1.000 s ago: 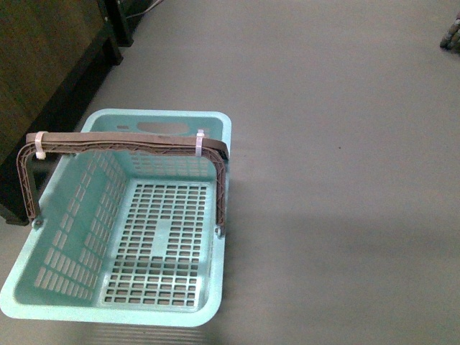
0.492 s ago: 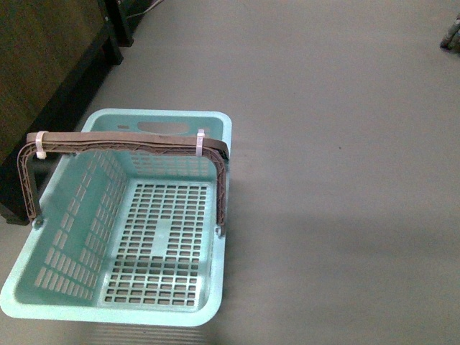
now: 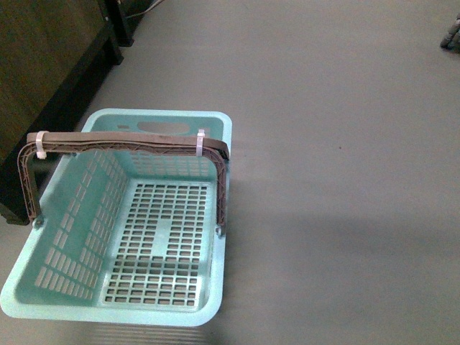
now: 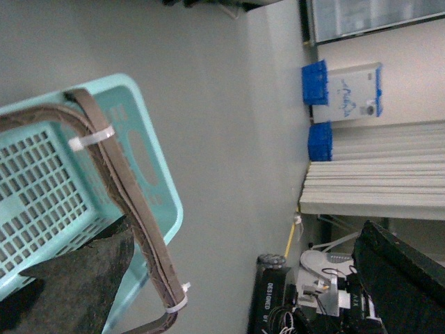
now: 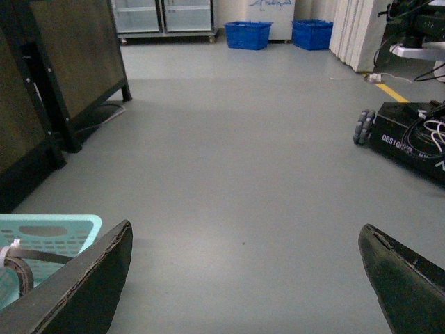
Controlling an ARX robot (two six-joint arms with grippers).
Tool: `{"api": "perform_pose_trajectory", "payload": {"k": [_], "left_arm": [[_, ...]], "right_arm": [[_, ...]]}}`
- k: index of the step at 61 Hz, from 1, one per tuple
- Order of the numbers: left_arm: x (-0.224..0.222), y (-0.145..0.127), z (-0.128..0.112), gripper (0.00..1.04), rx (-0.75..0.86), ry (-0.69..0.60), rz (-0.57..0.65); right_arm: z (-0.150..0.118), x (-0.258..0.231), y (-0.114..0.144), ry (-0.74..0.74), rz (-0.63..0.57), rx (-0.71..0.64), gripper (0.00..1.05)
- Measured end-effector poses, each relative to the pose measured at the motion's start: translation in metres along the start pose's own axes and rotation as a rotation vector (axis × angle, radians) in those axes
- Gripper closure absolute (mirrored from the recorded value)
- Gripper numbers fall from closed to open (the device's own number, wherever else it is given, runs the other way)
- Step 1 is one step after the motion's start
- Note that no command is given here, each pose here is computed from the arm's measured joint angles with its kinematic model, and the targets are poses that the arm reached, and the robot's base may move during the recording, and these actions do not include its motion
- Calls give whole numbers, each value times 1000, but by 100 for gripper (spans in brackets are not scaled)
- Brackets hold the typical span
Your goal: Pick mango and avocado into basket
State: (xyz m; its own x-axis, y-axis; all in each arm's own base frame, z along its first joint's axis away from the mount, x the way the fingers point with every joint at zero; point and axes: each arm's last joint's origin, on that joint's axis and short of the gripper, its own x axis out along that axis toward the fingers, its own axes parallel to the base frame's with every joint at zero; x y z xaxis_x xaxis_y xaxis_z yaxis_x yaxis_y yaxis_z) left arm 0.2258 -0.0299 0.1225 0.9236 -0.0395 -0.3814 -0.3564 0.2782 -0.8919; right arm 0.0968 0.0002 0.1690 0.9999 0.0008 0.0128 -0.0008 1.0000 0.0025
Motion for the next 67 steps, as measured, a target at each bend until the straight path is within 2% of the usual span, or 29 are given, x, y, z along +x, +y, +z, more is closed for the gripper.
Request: {"api": "perform_pose_trajectory", "payload": {"k": [8,17,38,54,67], "left_arm": [[45,28,-32,8,-34,68,191],[83,37,-54,8,-46,76,269],[148,25,-81,8,-72,92,228],[181,21,-87,9,-63,82,227],[192,15,-89,43,-52,81,219]], "right_arm": [[0,0,0,0,0,0,9],[0,0,0,0,0,0,9],[0,0,0,0,0,0,9],[0,0,0,0,0,0,9],[0,0,0,0,0,0,9]]}}
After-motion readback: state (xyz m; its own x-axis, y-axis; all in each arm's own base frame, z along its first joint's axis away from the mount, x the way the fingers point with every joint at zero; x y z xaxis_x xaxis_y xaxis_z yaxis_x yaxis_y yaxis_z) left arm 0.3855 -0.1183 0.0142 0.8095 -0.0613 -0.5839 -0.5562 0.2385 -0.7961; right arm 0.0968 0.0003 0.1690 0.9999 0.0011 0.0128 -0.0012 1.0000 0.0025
